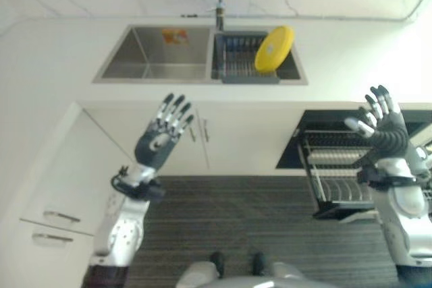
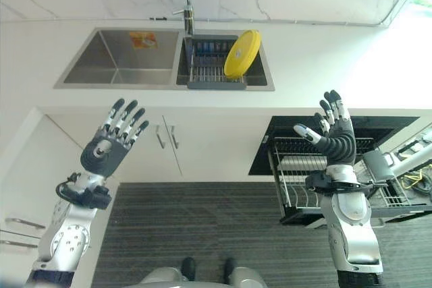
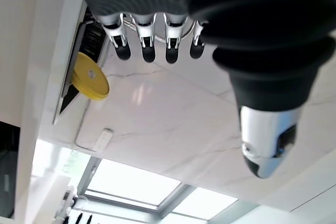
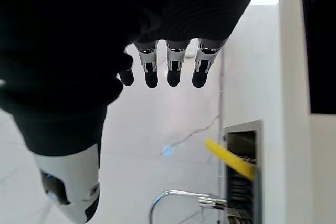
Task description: Place the dishes in the dishwasher.
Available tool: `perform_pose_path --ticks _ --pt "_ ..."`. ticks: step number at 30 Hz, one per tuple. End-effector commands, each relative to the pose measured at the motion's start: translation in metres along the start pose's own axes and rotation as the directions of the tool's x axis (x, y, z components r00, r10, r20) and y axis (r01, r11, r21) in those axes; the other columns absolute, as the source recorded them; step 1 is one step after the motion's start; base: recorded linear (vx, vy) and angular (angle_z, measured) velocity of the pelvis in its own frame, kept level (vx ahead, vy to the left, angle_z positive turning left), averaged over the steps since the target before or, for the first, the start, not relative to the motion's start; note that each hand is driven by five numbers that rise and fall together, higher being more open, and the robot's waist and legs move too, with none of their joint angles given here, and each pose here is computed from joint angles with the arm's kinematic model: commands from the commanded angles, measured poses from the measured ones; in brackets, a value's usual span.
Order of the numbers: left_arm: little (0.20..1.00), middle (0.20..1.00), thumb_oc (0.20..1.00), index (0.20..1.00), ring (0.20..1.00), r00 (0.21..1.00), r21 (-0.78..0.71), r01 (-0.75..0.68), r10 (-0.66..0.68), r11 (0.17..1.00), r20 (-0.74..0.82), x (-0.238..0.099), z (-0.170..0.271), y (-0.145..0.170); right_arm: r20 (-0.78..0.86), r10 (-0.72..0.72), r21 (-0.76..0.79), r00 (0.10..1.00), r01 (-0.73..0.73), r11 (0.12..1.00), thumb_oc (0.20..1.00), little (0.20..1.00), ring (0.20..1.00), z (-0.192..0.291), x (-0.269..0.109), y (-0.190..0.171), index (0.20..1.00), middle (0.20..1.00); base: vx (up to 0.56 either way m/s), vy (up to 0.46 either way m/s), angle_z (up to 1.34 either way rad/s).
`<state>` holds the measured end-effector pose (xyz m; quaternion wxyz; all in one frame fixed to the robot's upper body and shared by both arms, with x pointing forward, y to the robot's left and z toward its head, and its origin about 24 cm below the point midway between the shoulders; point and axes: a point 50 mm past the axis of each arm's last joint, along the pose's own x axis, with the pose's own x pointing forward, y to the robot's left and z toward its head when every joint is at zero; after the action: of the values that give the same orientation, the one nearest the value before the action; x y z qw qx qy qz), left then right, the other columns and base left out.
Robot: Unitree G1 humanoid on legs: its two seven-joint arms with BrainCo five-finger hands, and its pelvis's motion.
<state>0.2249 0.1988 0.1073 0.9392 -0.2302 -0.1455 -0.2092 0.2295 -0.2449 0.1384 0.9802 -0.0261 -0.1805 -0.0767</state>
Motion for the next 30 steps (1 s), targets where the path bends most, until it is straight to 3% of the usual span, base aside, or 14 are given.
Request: perform_pose_path --ticks 1,6,10,16,23,30 --pt "1.000 1.000 1.000 1.000 1.000 0.989 0.018 0.093 -0.094 0.996 0.111 0.016 0.021 -0.010 0.120 -0.011 -0.029 0.993 0.014 0.999 1.000 1.000 1.000 0.025 0.010 -0.011 1.000 1.000 -0.03 -0.033 0.30" --pt "1.000 1.000 1.000 1.000 1.000 0.991 0.003 0.077 -0.077 0.997 0.112 0.018 0.019 -0.011 0.111 0.017 -0.044 0.994 -0.012 0.999 1.000 1.000 1.000 0.025 0.011 -0.012 1.000 1.000 0.10 0.050 0.27" --pt "1.000 1.000 1.000 1.000 1.000 0.993 0.013 0.009 -0.011 1.000 0.115 0.000 0.018 -0.002 0.090 0.052 -0.060 0.995 -0.047 0.997 1.000 1.000 1.000 0.023 0.011 -0.013 1.000 1.000 0.47 0.268 -0.08" --pt "1.000 1.000 1.000 1.000 1.000 0.992 0.070 -0.047 0.039 0.996 0.117 -0.006 0.019 0.003 0.090 0.109 -0.049 0.990 -0.105 0.993 1.000 1.000 1.000 0.026 0.002 -0.013 1.000 1.000 0.35 0.237 -0.77" --pt "1.000 1.000 1.000 1.000 1.000 0.995 0.149 0.037 -0.050 0.988 0.084 0.013 0.026 -0.004 0.074 0.001 -0.072 0.997 0.004 0.997 1.000 1.000 1.000 0.020 0.005 -0.013 1.000 1.000 0.22 0.156 -0.40" --pt "1.000 1.000 1.000 1.000 1.000 0.995 0.206 0.069 -0.083 0.976 0.063 0.015 0.032 -0.006 0.027 0.040 -0.069 0.999 -0.038 0.997 1.000 1.000 1.000 0.014 0.003 -0.010 1.000 1.000 0.12 0.151 0.16"
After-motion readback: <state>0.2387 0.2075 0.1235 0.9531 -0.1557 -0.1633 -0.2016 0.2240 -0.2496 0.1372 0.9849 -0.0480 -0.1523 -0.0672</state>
